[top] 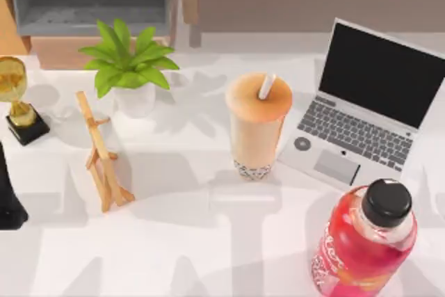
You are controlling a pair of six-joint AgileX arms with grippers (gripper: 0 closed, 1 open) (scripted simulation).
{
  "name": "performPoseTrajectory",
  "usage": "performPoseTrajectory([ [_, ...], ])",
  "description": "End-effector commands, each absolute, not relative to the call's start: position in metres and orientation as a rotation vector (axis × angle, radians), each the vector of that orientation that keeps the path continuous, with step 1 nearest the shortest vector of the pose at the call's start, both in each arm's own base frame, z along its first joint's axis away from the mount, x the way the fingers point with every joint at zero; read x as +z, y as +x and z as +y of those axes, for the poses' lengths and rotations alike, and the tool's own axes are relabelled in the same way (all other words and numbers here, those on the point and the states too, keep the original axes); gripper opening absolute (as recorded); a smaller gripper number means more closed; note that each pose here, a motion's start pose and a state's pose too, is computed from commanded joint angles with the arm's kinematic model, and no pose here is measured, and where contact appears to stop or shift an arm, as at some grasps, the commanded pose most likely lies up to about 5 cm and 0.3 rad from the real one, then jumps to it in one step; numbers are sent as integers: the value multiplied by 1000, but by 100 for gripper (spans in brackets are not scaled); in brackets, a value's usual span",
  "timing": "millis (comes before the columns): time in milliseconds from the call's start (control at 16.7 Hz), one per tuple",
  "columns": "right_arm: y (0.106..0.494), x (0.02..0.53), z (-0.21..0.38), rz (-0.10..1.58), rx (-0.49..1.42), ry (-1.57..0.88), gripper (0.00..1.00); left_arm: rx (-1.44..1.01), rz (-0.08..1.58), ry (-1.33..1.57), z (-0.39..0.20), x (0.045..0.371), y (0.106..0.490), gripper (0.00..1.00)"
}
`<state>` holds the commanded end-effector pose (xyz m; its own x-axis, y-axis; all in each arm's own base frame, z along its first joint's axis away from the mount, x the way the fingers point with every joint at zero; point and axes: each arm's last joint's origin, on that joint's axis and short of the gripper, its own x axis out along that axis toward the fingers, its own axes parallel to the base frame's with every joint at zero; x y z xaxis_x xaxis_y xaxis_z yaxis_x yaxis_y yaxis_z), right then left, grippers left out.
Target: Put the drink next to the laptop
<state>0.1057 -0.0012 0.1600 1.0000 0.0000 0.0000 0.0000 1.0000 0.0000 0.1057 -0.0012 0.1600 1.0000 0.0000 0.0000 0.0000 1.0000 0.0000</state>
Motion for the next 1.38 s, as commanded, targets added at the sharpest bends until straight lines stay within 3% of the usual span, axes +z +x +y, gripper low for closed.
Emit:
performPoseTrajectory([
  [240, 105, 169, 1, -5, -1, 5, 100, 0, 0, 0, -1, 160, 106, 100],
  [540, 108, 231, 18, 41, 4, 77, 100, 0, 0, 0, -1, 160, 106, 100],
  [900, 164, 301, 91, 290, 3, 128, 100, 0, 0, 0, -1, 160, 106, 100],
  [1140, 203, 283, 184, 468, -10, 76, 100, 0, 0, 0, -1, 160, 106, 100],
  [1380, 201, 234, 259, 571, -16, 23, 100, 0, 0, 0, -1, 160, 106, 100],
])
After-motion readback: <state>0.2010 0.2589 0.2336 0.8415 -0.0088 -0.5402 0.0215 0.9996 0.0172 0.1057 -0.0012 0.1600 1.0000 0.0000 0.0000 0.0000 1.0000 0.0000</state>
